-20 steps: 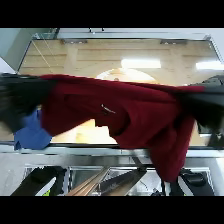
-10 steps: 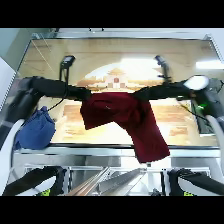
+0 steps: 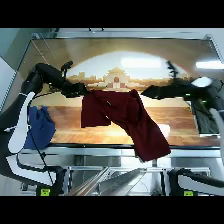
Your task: Fold the shirts.
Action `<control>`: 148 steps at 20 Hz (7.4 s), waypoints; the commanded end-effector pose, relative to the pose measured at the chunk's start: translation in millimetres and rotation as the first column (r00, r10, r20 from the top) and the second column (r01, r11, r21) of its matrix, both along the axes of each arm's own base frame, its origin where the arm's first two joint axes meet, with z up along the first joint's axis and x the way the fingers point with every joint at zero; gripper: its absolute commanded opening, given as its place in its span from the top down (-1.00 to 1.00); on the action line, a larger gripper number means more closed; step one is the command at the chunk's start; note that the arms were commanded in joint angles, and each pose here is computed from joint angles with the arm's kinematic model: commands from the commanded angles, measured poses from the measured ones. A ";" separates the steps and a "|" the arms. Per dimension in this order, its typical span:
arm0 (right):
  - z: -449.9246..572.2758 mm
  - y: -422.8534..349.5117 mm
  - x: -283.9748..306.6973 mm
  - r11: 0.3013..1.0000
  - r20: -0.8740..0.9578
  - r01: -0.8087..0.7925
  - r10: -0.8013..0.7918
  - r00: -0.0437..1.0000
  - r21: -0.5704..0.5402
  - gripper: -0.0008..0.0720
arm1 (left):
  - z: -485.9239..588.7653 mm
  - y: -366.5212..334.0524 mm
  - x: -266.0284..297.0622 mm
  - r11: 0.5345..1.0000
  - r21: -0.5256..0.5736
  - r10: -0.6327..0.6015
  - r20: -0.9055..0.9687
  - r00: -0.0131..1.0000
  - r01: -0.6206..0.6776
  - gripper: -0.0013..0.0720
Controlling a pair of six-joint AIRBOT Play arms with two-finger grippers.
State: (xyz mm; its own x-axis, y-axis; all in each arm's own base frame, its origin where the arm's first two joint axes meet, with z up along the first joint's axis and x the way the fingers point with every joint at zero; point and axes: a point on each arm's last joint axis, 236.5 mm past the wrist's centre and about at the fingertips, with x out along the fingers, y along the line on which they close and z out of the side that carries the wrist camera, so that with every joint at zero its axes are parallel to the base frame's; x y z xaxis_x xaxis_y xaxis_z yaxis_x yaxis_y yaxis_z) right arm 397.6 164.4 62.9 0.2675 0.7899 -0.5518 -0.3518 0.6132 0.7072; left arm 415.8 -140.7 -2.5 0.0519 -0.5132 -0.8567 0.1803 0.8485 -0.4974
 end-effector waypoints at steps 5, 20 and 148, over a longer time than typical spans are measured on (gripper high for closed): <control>-32.0 -108.7 -120.7 0.932 -0.264 0.301 -0.347 0.900 -0.200 -0.54 | 27.5 -92.3 -51.7 0.962 -0.102 -0.256 -0.032 0.966 0.252 -0.86; -134.8 -39.7 -267.3 0.914 -0.586 0.345 -0.401 0.704 -0.212 -0.54 | -65.8 -184.5 -69.5 0.933 -0.057 -0.359 -0.055 0.932 0.356 -0.86; -53.9 -94.5 93.2 0.937 0.069 0.338 -0.344 0.936 0.083 0.69 | 6.6 23.2 120.9 0.965 -0.250 0.112 0.093 0.989 -0.085 0.91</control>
